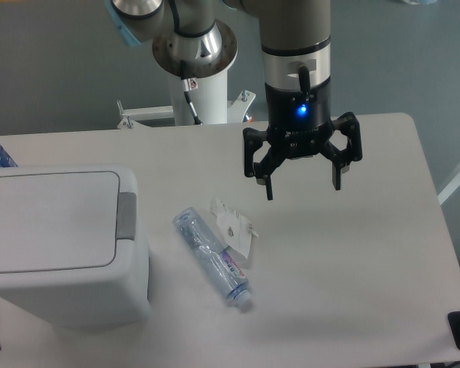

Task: Open the trash can
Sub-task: 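Move the open gripper toward the white trash can lid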

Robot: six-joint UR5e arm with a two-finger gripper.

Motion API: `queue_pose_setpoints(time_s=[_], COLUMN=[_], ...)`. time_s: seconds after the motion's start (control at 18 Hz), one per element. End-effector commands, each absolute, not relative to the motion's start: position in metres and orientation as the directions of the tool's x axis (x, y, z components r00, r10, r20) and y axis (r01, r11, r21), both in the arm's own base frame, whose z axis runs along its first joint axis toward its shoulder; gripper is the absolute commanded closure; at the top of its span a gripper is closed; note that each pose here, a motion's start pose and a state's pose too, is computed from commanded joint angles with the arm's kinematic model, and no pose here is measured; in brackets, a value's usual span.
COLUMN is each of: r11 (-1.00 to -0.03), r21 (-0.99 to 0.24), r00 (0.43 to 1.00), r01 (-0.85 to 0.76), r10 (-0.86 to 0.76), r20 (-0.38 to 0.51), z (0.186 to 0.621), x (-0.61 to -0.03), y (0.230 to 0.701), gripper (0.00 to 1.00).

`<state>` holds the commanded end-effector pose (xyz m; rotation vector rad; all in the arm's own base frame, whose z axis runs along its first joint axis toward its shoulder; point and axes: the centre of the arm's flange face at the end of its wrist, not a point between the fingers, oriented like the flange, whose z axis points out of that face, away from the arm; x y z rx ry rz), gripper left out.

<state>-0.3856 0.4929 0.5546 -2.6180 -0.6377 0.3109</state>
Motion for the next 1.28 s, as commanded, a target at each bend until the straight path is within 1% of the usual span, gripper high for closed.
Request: queue_pose_setpoints(time_s=[0.28, 0.5, 0.61, 0.67, 0.78, 0.94, 1.11, 1.28], r11=[-0.810, -0.803, -0.772, -0.745, -0.700, -0.695, -0.627, -0.644], r21=[-0.456, -0.459, -0.465, -0.469, -0.485, -0.471, -0.452, -0.396], r00=[0.877, 0.874, 0.854, 0.837, 0.809, 0.808, 0.755, 0.750], r01=[0.368, 0.380, 0.434, 0.475, 0.524, 0.544, 0.634, 0.655], r10=[0.465, 0.474, 0.517, 0.546, 0.587, 0.585, 0.628, 0.620], r20=[-0.118, -0.104, -0.062, -0.021, 0.026, 0.070, 0.187, 0.232], z=[0.554, 0.553, 0.550, 0.547, 0.555, 0.546, 0.544, 0.521], x=[-0.380, -0.378, -0.376, -0.371, -0.363, -0.349, -0.333, -0.308], y=[0.495, 0.496, 0.501, 0.507, 0.515, 0.528, 0.540, 0.535], gripper=[0.00, 0.00, 0.00, 0.00, 0.00, 0.00, 0.00, 0.00])
